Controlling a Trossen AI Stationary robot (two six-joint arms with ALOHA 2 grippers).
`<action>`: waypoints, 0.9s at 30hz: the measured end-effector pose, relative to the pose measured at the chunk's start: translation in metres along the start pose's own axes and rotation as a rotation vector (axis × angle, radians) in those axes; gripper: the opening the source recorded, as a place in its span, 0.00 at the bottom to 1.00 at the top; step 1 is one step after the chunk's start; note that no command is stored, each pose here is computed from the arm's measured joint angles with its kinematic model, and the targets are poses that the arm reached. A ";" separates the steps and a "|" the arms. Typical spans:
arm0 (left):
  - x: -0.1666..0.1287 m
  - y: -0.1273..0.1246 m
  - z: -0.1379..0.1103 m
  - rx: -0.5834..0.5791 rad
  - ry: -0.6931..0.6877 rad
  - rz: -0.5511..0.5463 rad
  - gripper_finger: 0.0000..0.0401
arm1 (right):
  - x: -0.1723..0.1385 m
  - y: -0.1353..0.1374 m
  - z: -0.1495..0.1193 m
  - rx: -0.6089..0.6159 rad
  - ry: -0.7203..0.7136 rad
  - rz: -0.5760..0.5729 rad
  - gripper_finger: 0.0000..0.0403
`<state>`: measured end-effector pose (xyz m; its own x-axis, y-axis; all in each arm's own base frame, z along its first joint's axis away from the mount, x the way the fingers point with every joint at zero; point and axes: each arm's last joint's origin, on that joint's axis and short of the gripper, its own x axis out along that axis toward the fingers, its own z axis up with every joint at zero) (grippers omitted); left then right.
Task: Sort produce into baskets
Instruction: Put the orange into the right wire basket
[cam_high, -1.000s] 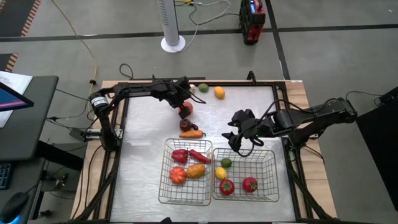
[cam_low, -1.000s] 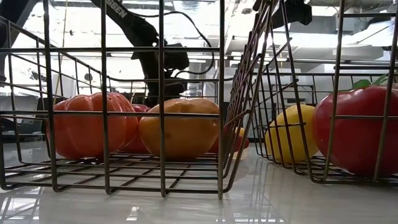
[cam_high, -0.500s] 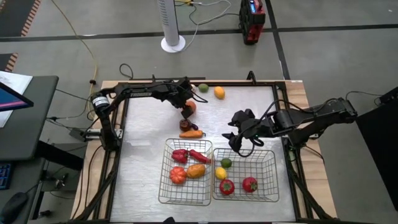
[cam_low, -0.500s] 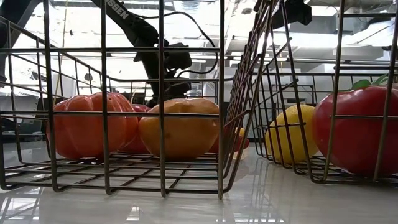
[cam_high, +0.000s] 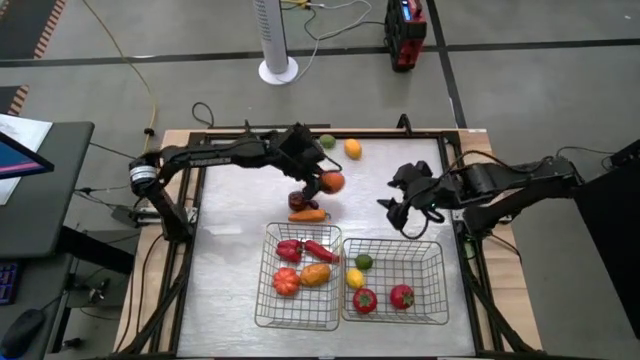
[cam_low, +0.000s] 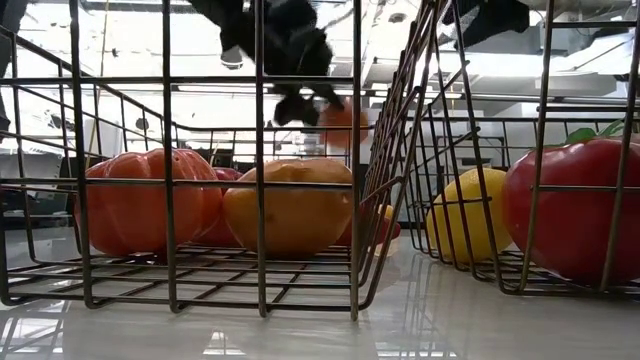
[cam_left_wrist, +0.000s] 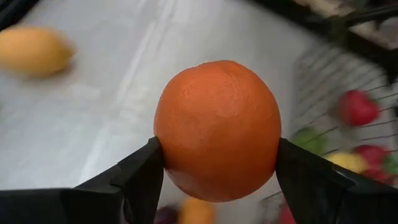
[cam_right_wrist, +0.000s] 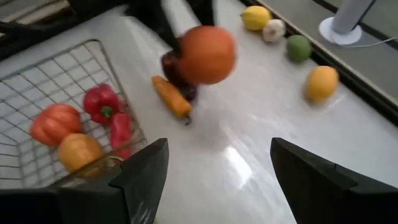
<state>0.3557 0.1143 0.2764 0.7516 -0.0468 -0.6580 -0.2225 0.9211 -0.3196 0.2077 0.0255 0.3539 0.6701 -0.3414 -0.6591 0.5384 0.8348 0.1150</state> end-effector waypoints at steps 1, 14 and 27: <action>0.001 -0.010 0.002 0.003 -0.017 -0.021 0.64 | -0.001 -0.003 0.000 -0.009 0.004 -0.008 0.77; 0.014 -0.128 -0.006 -0.163 -0.208 -0.167 0.64 | -0.040 -0.026 -0.005 -0.049 -0.027 0.077 0.77; 0.017 -0.169 -0.025 -0.184 -0.268 -0.113 0.77 | -0.050 -0.023 -0.010 -0.108 -0.035 0.144 0.77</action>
<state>0.3902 -0.0523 0.3022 0.9089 -0.0188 -0.4167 -0.2186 0.8293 -0.5143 0.1561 0.0277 0.3768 0.7543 -0.2285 -0.6154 0.3794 0.9168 0.1246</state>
